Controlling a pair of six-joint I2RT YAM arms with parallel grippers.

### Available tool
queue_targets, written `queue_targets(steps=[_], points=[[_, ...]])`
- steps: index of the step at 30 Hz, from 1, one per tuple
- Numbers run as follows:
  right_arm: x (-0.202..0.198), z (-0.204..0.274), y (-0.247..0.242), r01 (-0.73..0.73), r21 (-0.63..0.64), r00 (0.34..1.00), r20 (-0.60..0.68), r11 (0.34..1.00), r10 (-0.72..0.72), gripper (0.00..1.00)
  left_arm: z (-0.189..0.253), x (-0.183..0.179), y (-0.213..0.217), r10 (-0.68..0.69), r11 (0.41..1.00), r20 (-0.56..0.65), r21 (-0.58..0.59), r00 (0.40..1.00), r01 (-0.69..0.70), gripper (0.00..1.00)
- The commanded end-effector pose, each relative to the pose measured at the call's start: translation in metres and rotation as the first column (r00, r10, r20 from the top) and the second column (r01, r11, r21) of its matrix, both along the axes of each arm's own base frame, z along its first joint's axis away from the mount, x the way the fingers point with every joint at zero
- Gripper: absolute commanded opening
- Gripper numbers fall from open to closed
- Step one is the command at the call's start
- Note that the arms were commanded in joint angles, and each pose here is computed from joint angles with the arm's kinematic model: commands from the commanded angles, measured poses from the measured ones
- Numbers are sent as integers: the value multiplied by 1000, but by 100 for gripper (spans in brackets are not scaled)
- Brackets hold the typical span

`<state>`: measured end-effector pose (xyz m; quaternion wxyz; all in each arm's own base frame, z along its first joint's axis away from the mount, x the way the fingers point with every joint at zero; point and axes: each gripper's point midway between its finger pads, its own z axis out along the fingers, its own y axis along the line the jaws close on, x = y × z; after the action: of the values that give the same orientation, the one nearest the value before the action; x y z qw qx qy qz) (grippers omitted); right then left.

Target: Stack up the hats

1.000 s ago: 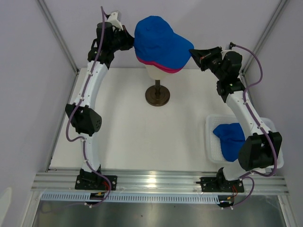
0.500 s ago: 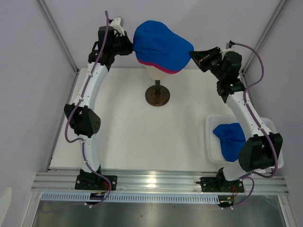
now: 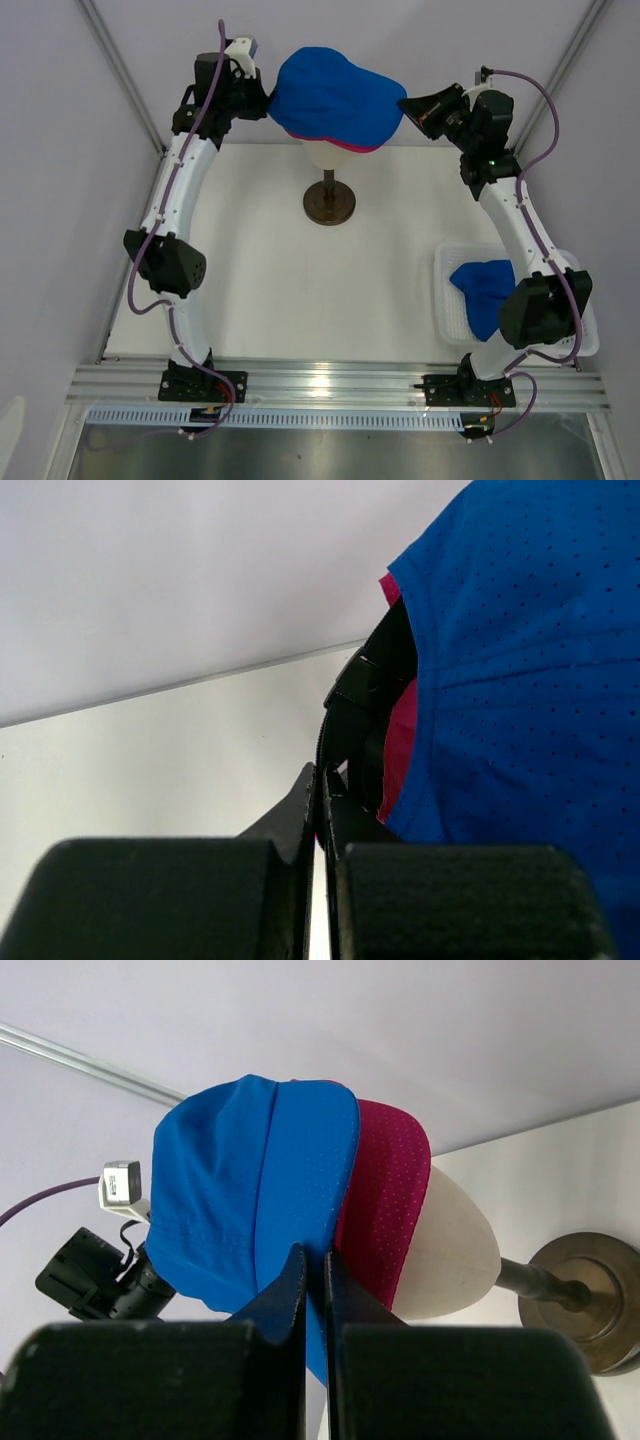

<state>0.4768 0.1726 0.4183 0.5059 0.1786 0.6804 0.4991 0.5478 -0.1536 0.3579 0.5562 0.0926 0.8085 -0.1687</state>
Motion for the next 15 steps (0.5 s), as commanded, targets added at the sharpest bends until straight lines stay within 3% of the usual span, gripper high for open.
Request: queue_targets(steps=[1, 8, 12, 15], points=[[22, -48, -17, 38, -116, 993, -103, 993, -50, 0, -2, -15, 27, 31, 999, -61, 35, 998, -29, 1], [27, -65, -21, 33, -143, 988, -148, 989, -54, 0, -42, -5, 21, 30, 999, -163, 30, 986, -26, 1], [24, -57, -34, 48, -189, 990, -121, 981, -72, 33, -29, -11, 27, 53, 998, -114, 33, 992, -50, 7], [18, -41, -45, 48, -229, 995, -76, 972, -67, 41, -8, -16, 31, 66, 997, -59, 38, 996, -64, 14]])
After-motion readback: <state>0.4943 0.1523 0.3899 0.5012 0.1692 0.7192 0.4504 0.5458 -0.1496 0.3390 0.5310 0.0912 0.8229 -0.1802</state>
